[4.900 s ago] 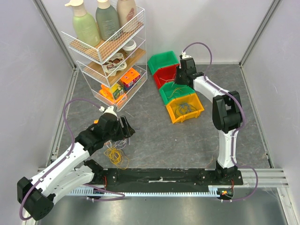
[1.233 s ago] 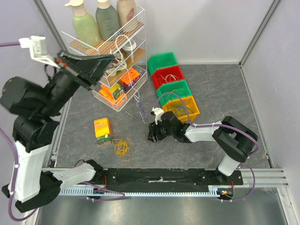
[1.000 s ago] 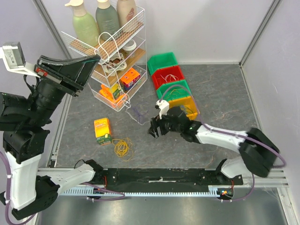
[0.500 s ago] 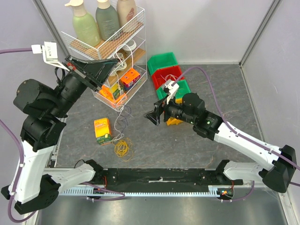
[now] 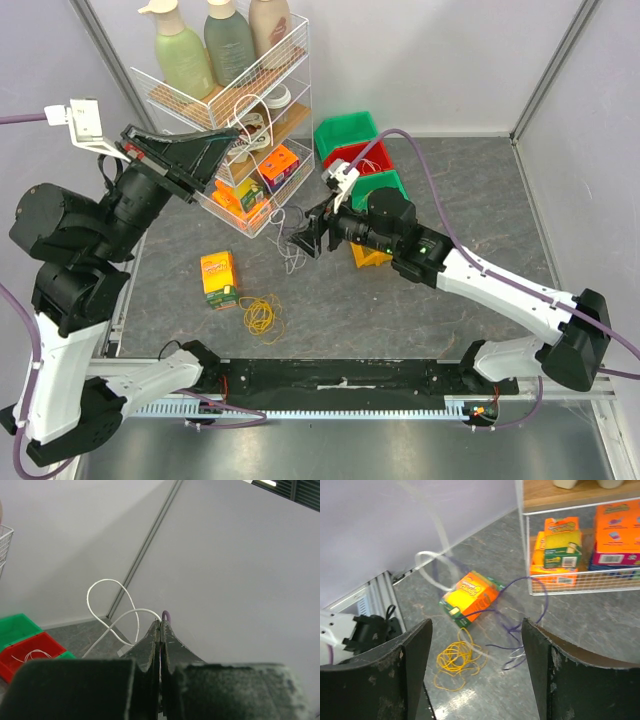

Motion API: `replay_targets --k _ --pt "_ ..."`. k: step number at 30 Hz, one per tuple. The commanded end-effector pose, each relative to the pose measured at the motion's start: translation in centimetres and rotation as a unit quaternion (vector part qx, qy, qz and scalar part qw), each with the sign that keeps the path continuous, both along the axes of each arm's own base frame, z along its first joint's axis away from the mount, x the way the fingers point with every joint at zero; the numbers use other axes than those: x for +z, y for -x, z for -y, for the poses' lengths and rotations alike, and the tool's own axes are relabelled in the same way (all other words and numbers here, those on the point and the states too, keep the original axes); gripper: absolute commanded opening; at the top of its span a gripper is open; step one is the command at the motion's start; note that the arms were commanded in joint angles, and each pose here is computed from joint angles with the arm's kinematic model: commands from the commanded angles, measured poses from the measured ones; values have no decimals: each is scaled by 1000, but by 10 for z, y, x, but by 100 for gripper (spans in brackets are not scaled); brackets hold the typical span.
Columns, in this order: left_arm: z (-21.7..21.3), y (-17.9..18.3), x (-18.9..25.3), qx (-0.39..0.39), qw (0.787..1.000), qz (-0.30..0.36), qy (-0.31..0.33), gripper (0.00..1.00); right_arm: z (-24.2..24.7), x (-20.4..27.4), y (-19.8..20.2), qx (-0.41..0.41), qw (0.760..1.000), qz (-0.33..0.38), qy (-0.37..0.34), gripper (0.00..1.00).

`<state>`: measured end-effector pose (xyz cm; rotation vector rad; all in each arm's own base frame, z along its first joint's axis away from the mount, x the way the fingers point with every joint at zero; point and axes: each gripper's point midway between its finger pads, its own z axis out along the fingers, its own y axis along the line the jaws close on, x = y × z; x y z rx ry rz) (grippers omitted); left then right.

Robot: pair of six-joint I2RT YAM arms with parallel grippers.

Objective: Untangle the cables

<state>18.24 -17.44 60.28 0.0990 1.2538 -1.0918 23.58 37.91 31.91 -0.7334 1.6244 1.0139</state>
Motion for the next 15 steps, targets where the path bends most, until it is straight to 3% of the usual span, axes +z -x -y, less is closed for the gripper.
replay_targets --k 1,7,15 --pt "-7 9 10 1 1000 14 8 2 18 30 -22 -34 999 36 -15 76" --pt "-5 10 9 -6 1000 16 7 2 -5 20 -3 57 998 25 -24 58" --pt "-3 12 6 -14 1000 12 7 2 -26 16 -7 59 997 18 -46 62"
